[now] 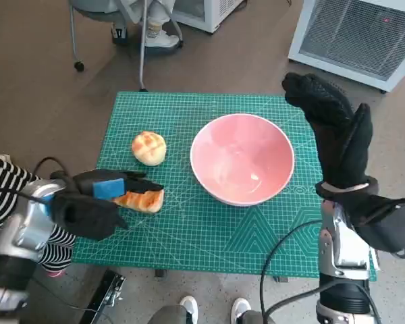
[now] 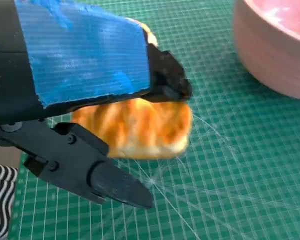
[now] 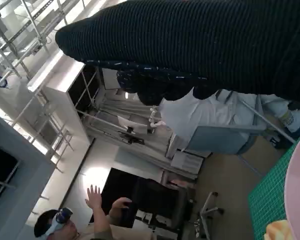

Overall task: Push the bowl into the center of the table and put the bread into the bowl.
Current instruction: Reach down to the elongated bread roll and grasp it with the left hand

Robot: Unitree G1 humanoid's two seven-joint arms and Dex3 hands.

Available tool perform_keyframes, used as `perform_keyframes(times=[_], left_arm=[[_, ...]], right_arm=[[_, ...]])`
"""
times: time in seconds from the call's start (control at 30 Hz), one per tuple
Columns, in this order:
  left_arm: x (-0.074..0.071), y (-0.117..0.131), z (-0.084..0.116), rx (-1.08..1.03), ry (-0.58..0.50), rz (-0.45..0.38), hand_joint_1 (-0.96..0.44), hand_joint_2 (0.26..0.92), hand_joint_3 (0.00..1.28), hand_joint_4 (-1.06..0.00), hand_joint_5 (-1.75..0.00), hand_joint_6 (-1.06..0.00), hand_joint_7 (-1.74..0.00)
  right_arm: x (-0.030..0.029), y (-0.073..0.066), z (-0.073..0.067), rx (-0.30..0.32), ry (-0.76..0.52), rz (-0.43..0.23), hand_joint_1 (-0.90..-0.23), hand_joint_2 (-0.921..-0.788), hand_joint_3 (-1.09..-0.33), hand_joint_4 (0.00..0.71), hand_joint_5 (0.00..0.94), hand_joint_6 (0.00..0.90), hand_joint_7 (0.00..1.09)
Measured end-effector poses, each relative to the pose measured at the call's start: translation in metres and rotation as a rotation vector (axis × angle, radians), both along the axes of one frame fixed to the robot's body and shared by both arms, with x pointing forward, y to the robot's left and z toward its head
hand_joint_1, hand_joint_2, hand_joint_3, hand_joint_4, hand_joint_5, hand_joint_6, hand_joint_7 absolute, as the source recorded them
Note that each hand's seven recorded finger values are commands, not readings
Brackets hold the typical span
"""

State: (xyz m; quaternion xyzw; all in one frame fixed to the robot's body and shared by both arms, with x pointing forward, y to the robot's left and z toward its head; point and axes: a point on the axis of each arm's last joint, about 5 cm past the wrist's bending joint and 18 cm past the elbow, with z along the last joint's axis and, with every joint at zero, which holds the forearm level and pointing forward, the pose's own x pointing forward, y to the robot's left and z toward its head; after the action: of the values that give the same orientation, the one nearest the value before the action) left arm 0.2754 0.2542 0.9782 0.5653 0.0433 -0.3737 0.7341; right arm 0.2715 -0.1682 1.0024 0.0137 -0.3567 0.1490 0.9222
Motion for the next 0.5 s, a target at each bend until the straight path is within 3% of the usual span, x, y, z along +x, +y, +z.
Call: perform_keyframes(times=[0.13,0.2,0.33,0.37,0.43,0.5], left_arm=[[0.0024,0.0,-0.0031,0.011,-0.02,0.018,-0.1,0.836,0.01,-0.7,-0.11,-0.67,-0.14],[0.003,0.0,-0.0044,0.01,-0.034,0.026,-0.07,0.852,0.0,-0.77,-0.26,-0.64,-0.35],[0.0031,0.0003,-0.0065,0.01,-0.064,0.034,-0.04,0.872,0.0,-0.73,-0.6,-0.55,-0.69],[0.0031,0.0008,-0.007,0.01,-0.071,0.037,-0.03,0.89,0.05,-0.72,-0.8,-0.52,-0.91],[0.003,0.0019,-0.0083,0.009,-0.082,0.044,-0.01,0.905,0.09,-0.71,-0.99,-0.49,-1.1],[0.003,0.0026,-0.0093,0.009,-0.101,0.049,-0.01,0.912,0.11,-0.72,-1.08,-0.48,-1.18]], right_arm=[[-0.0002,-0.0002,-0.0003,0.0,0.001,-0.001,-0.731,-0.921,-0.661,0.201,0.001,0.16,0.39],[-0.0003,-0.0003,-0.0006,0.0,0.002,-0.001,-0.731,-0.921,-0.661,0.201,0.001,0.159,0.39],[-0.0006,-0.0005,-0.0014,0.0,0.005,-0.002,-0.731,-0.921,-0.661,0.202,0.001,0.159,0.39],[-0.0006,-0.0005,-0.0015,0.0,0.006,-0.002,-0.731,-0.921,-0.661,0.202,0.001,0.158,0.39],[-0.0006,-0.0004,-0.0016,0.0,0.006,-0.003,-0.73,-0.921,-0.661,0.202,0.001,0.157,0.39],[-0.0006,-0.0002,-0.0017,0.001,0.006,-0.003,-0.73,-0.921,-0.661,0.201,0.001,0.155,0.39]])
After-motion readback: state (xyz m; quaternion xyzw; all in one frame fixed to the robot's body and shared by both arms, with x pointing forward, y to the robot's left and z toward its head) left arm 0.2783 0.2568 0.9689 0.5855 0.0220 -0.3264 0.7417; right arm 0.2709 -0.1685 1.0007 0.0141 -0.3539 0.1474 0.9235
